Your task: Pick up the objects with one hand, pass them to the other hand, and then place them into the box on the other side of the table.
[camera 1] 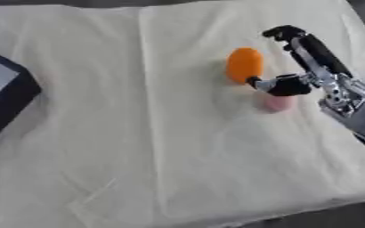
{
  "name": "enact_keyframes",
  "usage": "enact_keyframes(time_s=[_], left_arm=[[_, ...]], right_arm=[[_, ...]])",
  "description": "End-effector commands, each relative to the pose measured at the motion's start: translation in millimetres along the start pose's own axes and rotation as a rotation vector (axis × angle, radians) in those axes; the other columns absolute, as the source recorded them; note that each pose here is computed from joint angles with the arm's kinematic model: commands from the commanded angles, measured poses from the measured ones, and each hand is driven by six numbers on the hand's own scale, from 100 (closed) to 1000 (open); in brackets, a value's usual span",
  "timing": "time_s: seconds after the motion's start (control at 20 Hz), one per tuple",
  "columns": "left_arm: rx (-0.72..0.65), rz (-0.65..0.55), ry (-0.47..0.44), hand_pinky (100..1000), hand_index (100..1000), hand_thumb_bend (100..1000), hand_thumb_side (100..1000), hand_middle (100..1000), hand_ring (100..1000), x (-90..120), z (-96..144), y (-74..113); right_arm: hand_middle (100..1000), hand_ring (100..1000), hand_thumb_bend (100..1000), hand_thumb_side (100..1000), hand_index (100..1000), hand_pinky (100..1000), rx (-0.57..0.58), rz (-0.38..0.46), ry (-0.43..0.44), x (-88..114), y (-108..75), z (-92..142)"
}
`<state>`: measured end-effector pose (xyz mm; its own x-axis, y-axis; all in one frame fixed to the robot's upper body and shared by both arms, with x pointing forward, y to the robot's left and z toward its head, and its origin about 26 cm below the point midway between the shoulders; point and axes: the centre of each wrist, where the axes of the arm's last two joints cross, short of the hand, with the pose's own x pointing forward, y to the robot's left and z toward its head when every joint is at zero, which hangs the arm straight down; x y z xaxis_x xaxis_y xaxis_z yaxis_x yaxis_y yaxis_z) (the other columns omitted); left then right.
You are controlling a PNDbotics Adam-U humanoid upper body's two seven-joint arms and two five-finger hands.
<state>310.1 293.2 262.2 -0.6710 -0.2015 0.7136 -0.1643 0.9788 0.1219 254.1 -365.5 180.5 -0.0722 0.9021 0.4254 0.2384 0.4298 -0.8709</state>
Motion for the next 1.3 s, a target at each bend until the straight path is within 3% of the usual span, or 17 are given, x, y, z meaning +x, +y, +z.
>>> enact_keyframes(time_s=[0.05, 0.5, 0.65, 1.3], left_arm=[[-0.007, -0.001, -0.024, 965, 702, 155, 669, 682, 626, 7.2, -2.1, 0.4], [-0.006, 0.007, -0.018, 968, 699, 152, 677, 678, 625, 5.8, -0.8, -1.6], [-0.002, 0.011, -0.015, 976, 697, 152, 679, 676, 624, 5.0, -0.2, -2.0], [-0.001, 0.032, -0.016, 985, 689, 148, 685, 672, 623, 5.5, -0.5, -6.0]], right_arm=[[869, 889, 528, 197, 875, 812, -0.006, 0.027, -0.016, 2.7, -11.7, -2.0], [869, 889, 460, 185, 869, 815, -0.047, 0.049, 0.030, 1.3, -18.9, -3.2], [869, 888, 391, 170, 867, 815, -0.069, 0.055, 0.057, 0.8, -20.5, -3.3], [868, 885, 424, 150, 866, 818, -0.039, 0.090, 0.125, 0.3, -17.3, -1.9]])
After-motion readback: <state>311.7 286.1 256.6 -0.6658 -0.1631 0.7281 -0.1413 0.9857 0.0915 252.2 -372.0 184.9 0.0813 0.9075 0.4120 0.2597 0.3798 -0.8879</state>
